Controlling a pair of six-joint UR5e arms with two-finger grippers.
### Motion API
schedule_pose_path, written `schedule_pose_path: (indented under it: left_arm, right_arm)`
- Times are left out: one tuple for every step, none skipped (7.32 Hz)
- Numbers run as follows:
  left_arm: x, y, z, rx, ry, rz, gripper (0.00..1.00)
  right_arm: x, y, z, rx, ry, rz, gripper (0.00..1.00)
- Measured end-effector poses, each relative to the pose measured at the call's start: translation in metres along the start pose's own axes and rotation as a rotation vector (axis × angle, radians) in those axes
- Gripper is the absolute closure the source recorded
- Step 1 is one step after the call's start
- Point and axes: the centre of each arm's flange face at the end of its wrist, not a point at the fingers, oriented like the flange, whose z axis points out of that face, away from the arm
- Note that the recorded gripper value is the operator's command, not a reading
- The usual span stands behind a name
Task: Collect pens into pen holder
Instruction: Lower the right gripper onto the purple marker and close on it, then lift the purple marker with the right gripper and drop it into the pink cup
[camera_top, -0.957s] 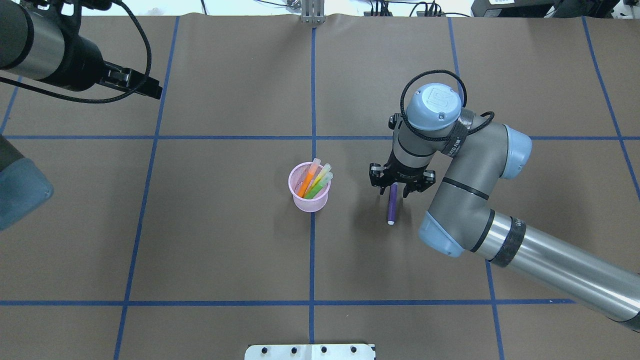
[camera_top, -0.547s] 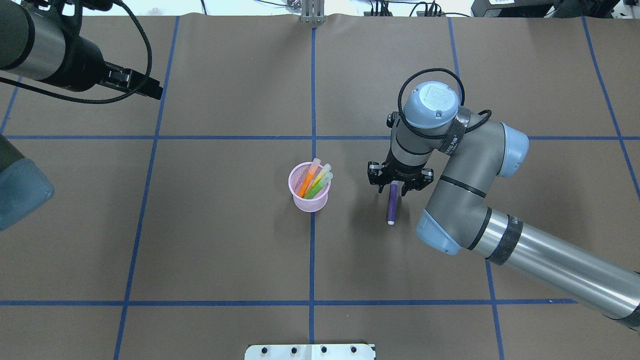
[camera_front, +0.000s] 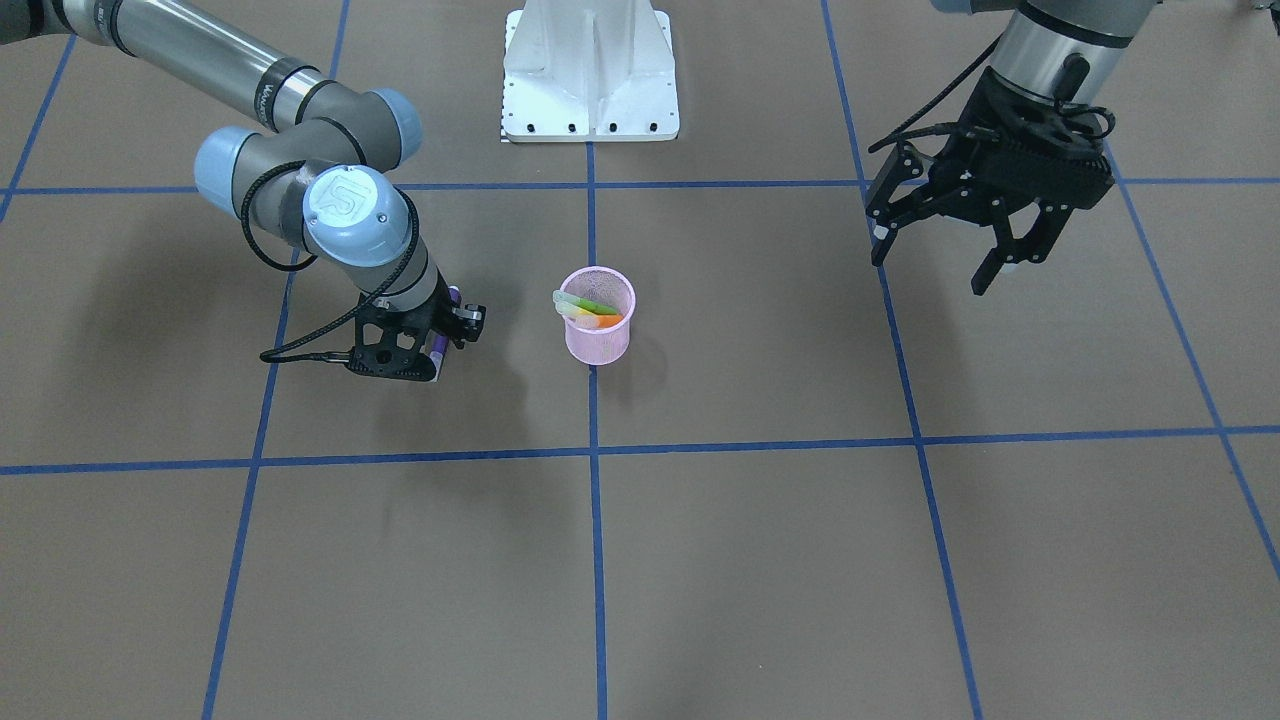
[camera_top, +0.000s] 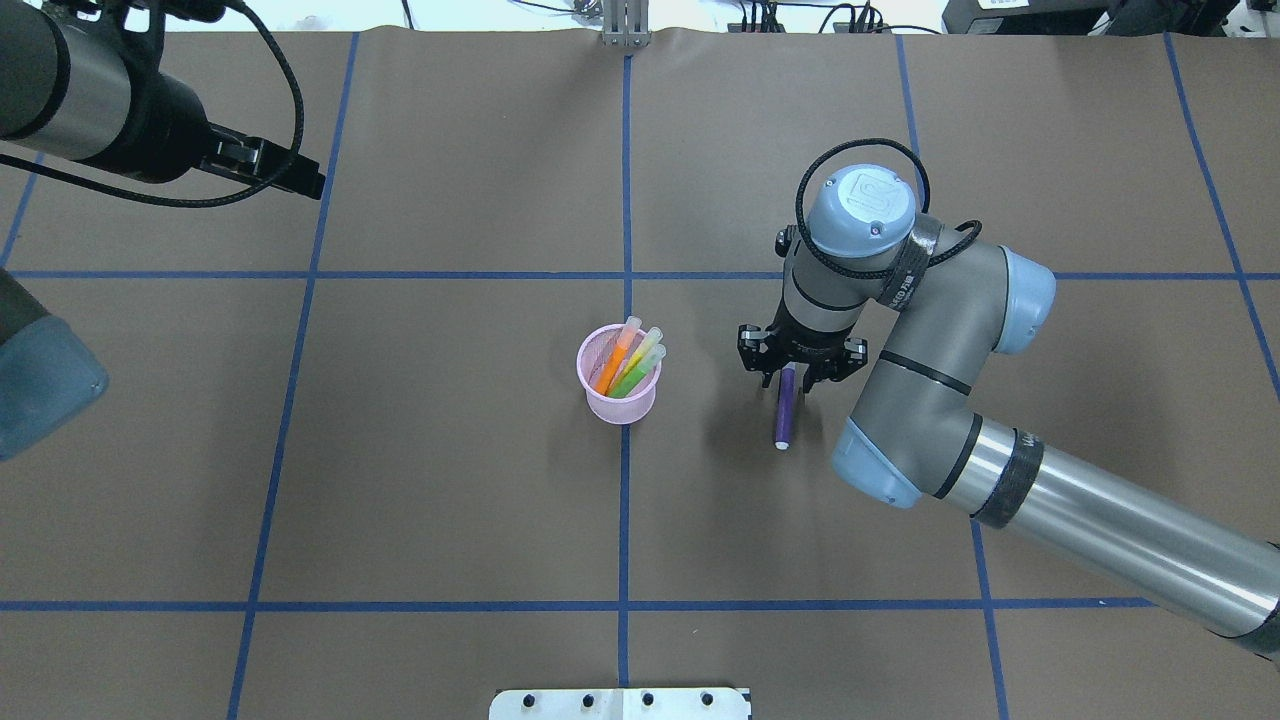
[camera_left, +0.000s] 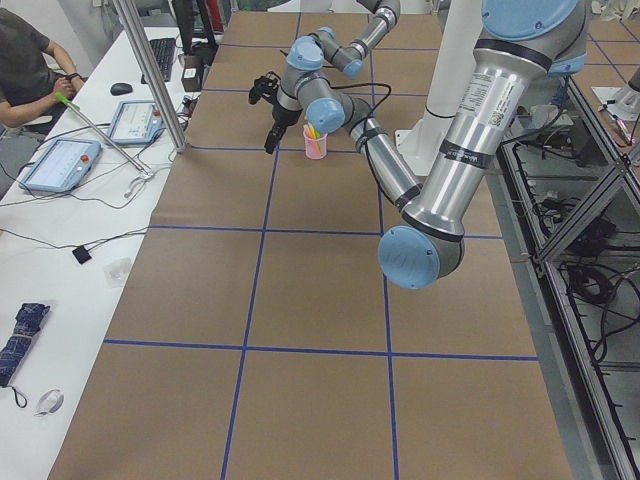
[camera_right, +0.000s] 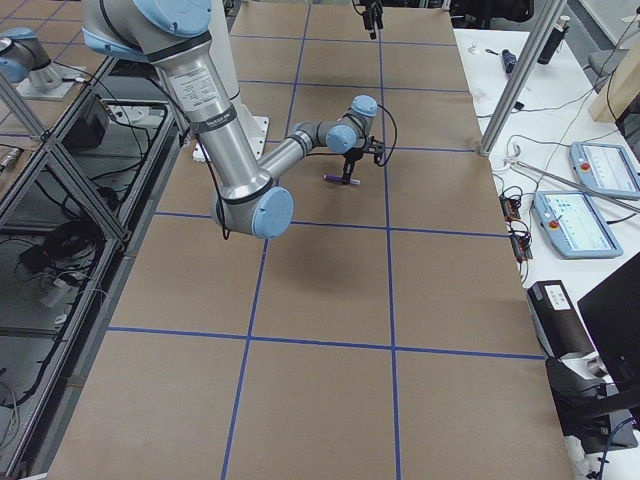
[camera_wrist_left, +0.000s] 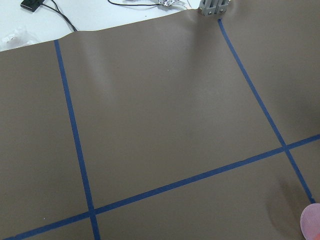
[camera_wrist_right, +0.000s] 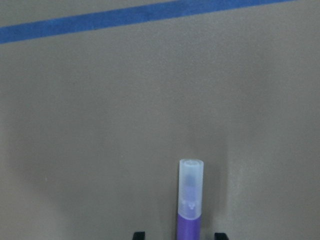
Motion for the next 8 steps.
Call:
schedule_pose_path:
  left_arm:
    - [0.0,0.0,0.0,0.001,0.0,0.0,0.01]
    - [0.0,0.0,-0.001,0.002,0.001,0.001,0.01]
    - [0.001,0.0,-0.001,0.003,0.001,0.001,0.01]
    - [0.001,0.0,-0.001,0.004,0.002,0.001,0.01]
    - [0.001,0.0,-0.002,0.004,0.002,0.001,0.01]
    - [0.001,0.0,-0.002,0.004,0.002,0.0,0.01]
    - [0.001,0.0,-0.002,0.004,0.002,0.0,0.01]
    - [0.001,0.0,-0.002,0.004,0.003,0.0,0.02]
  right_arm:
    - [0.001,0.0,0.001,-0.001,0.002,0.001,0.75]
    - [0.001,-0.001,0.002,-0.002,0.004,0.002,0.92]
    - [0.002,-0.002,0.004,-0.003,0.007,0.004,1.0]
    - [0.002,-0.003,0.004,-0.003,0.007,0.006,1.0]
    - [0.001,-0.005,0.0,-0.001,0.003,0.007,1.0]
    - [-0.002,-0.01,-0.009,0.006,-0.01,0.009,1.0]
    - [-0.008,-0.012,-0.026,0.023,-0.033,0.007,1.0]
    - [-0.014,-0.009,-0.047,0.065,-0.058,-0.002,1.0]
